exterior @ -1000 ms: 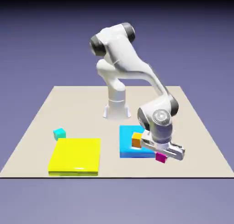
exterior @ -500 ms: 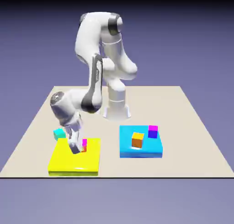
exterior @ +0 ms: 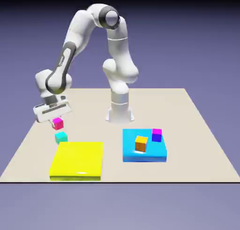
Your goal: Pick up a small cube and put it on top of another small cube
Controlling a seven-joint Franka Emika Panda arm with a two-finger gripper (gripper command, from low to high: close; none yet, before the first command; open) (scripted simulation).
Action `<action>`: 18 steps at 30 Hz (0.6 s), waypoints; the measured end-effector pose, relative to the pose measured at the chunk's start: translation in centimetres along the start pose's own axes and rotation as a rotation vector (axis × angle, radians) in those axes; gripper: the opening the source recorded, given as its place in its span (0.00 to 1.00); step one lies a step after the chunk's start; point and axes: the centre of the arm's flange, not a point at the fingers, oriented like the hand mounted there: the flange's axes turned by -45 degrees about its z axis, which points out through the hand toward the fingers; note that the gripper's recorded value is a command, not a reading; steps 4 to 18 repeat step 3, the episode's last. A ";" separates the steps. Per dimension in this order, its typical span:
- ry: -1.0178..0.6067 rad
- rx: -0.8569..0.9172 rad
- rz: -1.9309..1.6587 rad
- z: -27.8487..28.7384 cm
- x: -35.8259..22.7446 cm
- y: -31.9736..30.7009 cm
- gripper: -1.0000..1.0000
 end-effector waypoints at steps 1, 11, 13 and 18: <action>0.001 -0.001 0.001 0.4 0.0 0.1 1.00; 0.001 -0.001 0.001 0.4 0.0 0.1 1.00; 0.001 -0.001 0.001 0.4 0.0 0.1 1.00; 0.001 -0.001 0.001 0.4 0.0 0.1 1.00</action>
